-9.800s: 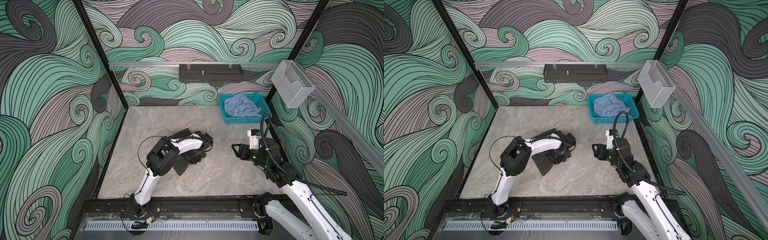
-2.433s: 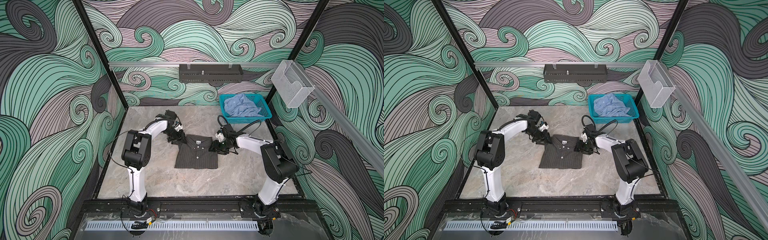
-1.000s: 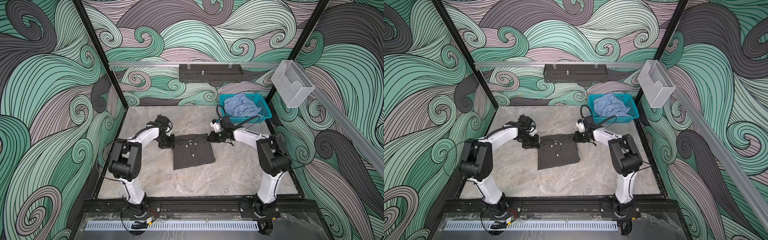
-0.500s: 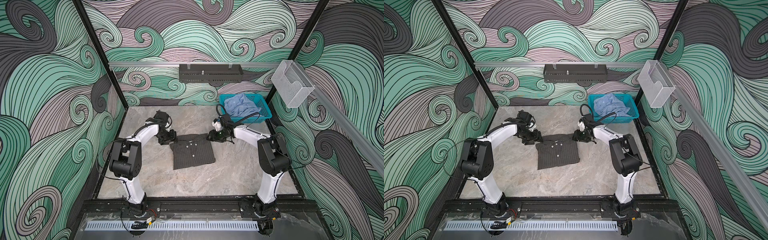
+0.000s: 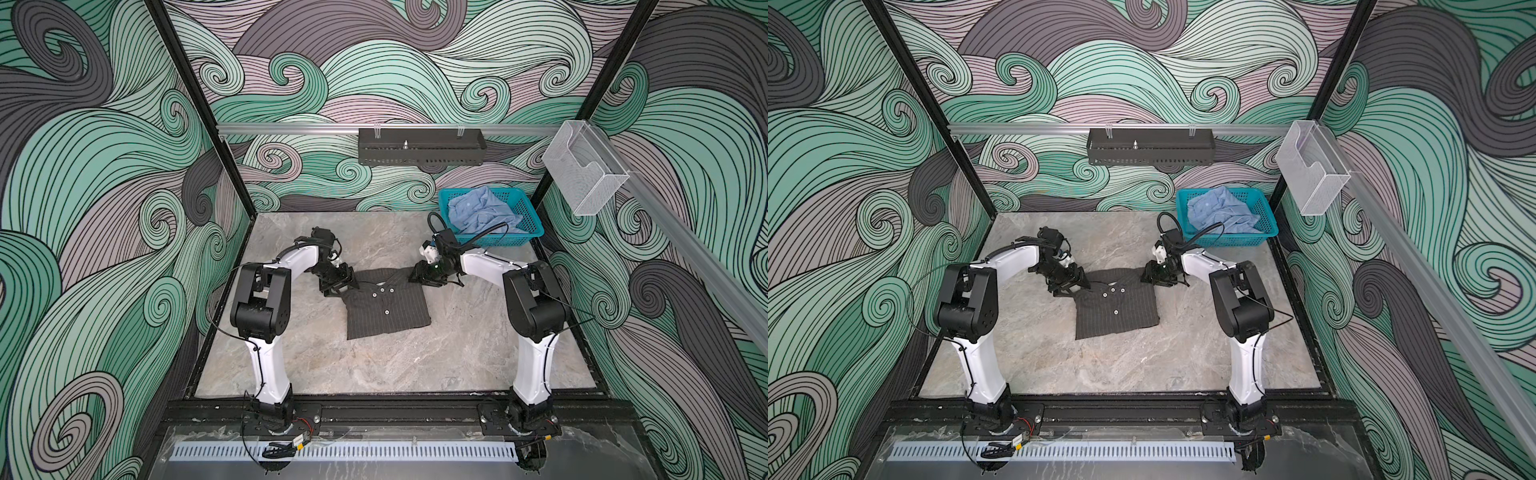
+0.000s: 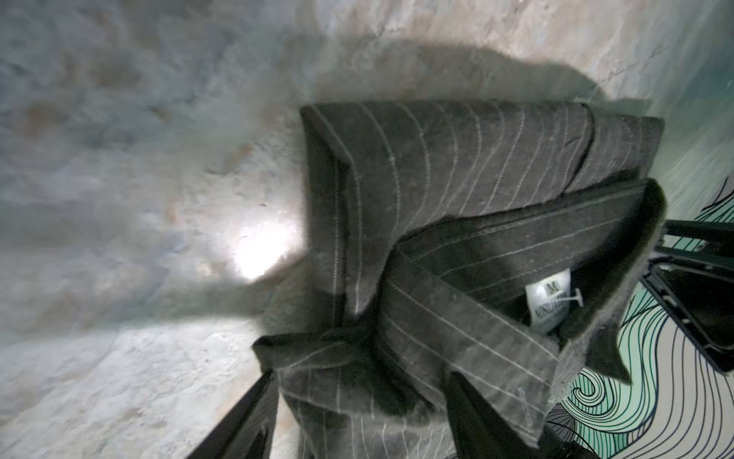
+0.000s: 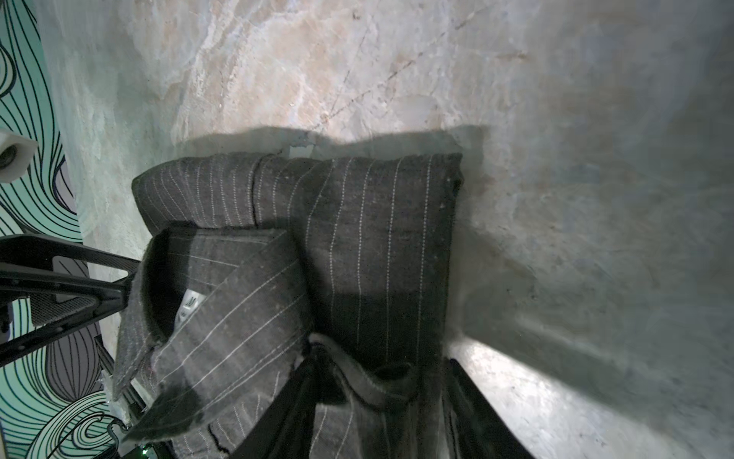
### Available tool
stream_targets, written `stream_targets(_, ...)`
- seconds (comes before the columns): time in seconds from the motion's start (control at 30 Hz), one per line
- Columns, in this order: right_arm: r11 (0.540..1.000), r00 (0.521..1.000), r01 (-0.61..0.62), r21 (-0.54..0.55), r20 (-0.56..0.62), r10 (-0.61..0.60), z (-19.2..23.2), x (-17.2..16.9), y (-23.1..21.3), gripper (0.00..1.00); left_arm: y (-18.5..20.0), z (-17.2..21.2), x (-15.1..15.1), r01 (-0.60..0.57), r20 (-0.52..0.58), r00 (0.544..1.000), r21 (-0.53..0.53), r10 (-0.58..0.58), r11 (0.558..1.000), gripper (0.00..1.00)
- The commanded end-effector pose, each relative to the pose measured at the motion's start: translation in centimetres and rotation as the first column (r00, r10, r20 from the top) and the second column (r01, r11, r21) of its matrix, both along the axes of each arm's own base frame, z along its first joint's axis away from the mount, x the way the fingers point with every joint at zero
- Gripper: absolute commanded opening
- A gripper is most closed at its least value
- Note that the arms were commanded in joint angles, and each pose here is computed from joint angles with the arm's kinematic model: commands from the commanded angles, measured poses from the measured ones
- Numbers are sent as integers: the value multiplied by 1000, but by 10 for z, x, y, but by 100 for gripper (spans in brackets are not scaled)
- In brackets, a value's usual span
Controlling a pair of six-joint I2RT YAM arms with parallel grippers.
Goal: Fold and stack the long sleeve shirts
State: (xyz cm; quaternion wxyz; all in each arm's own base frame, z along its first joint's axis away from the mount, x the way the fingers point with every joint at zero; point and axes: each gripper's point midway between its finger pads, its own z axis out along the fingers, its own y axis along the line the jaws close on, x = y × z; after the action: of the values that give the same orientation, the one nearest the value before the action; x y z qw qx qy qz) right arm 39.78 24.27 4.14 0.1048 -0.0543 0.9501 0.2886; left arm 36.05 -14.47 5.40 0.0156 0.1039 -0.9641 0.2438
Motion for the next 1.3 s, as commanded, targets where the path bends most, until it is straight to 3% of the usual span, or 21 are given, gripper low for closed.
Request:
stream_targets(0.0,999,1000,-7,37,1,7,7,6,8,50,2,29,-5,-20,29,999,-41,21,999,71)
stream_targets(0.13,998,1000,-7,57,-9,8,6,7,12,43,2,28,-8,-47,13,999,-96,48,994,70)
stream_targets(0.3,997,1000,-15,80,12,15,11,10,15,24,-12,11,-2,-66,-47,997,-201,57,977,58)
stream_targets(0.47,996,999,-25,89,27,23,14,10,16,13,-19,0,1,-72,-80,995,-241,54,968,55)
stream_targets(0.63,996,999,-33,88,30,31,14,9,16,10,-18,10,9,-57,-38,998,-233,49,971,58)
stream_targets(0.77,995,999,-38,90,26,36,13,6,17,10,-7,22,17,-21,-2,1000,-147,21,989,59)
stream_targets(0.9,995,999,-42,86,25,40,13,4,16,9,-8,26,25,36,9,999,-108,-36,993,50)
stream_targets(1.03,995,999,-44,89,27,42,13,4,16,9,-19,17,26,91,-32,995,-117,-96,989,46)
stream_targets(1.27,995,999,-48,92,23,46,13,2,16,8,-30,-6,19,141,-102,983,-128,-154,982,48)
